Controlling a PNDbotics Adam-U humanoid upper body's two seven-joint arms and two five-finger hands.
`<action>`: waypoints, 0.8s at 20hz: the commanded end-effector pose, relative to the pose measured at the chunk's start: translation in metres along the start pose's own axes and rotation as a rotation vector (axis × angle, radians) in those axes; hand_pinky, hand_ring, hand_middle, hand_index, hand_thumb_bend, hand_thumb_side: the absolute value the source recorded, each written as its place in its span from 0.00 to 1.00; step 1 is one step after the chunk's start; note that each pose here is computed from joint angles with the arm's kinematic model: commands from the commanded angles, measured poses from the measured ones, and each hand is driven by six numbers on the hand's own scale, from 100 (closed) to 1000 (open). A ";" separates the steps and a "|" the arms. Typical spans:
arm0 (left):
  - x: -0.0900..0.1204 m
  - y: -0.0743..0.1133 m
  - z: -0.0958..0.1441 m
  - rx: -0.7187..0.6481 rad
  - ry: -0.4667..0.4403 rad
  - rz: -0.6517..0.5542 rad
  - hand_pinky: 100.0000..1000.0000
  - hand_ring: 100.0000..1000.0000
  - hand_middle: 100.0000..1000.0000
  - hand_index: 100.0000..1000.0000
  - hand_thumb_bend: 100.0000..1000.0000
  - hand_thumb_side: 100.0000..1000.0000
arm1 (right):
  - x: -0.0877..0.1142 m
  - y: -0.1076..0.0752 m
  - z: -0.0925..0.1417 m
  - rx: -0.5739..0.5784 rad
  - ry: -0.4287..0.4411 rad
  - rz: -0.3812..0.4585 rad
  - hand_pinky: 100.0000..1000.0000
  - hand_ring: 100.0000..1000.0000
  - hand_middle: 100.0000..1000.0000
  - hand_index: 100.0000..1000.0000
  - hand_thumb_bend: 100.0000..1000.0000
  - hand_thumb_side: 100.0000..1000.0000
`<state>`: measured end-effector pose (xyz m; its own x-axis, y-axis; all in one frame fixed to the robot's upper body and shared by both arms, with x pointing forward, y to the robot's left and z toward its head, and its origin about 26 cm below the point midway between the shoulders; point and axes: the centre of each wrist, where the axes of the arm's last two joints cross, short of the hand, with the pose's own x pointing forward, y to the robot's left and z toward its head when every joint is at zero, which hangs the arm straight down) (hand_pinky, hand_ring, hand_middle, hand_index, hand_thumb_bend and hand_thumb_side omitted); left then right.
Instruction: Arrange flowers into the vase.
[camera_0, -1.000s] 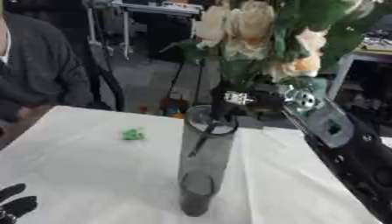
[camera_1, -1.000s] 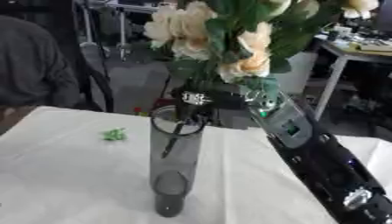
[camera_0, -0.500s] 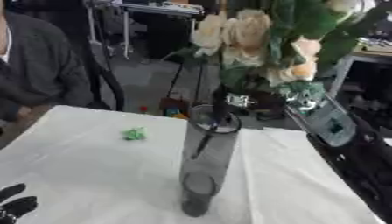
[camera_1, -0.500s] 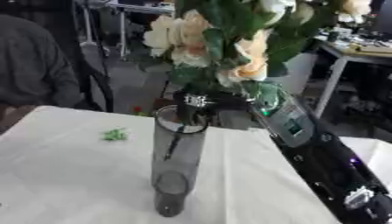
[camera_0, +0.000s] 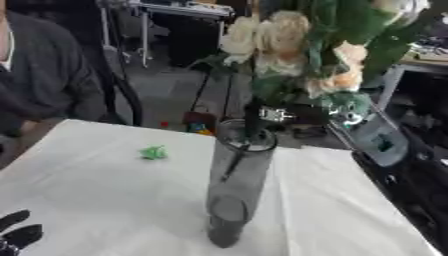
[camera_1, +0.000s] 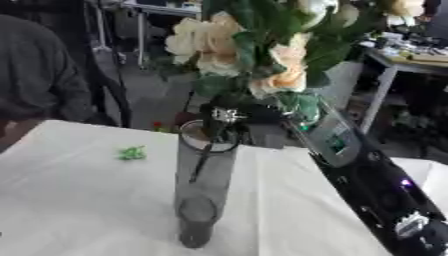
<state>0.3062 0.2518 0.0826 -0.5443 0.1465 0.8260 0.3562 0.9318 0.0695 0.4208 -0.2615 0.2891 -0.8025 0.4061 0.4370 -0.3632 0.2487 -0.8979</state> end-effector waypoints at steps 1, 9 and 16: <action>0.005 0.004 -0.003 -0.005 -0.016 -0.021 0.81 0.74 0.78 0.81 0.86 0.60 | 0.013 -0.018 0.005 -0.021 -0.017 0.050 0.02 0.34 0.18 0.49 0.00 1.00; 0.005 0.004 -0.004 -0.005 -0.017 -0.021 0.81 0.74 0.78 0.81 0.86 0.61 | 0.016 -0.020 0.005 -0.025 -0.018 0.057 0.05 0.36 0.24 0.50 0.00 1.00; 0.005 0.004 -0.004 -0.005 -0.018 -0.021 0.81 0.74 0.78 0.81 0.86 0.60 | 0.014 -0.019 0.007 -0.017 -0.005 0.080 0.23 0.54 0.44 0.55 0.00 1.00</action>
<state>0.3062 0.2518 0.0826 -0.5444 0.1462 0.8260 0.3540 0.9327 0.0683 0.4182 -0.2582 0.2946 -0.8170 0.3989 0.4164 -0.3444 0.2417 -0.9072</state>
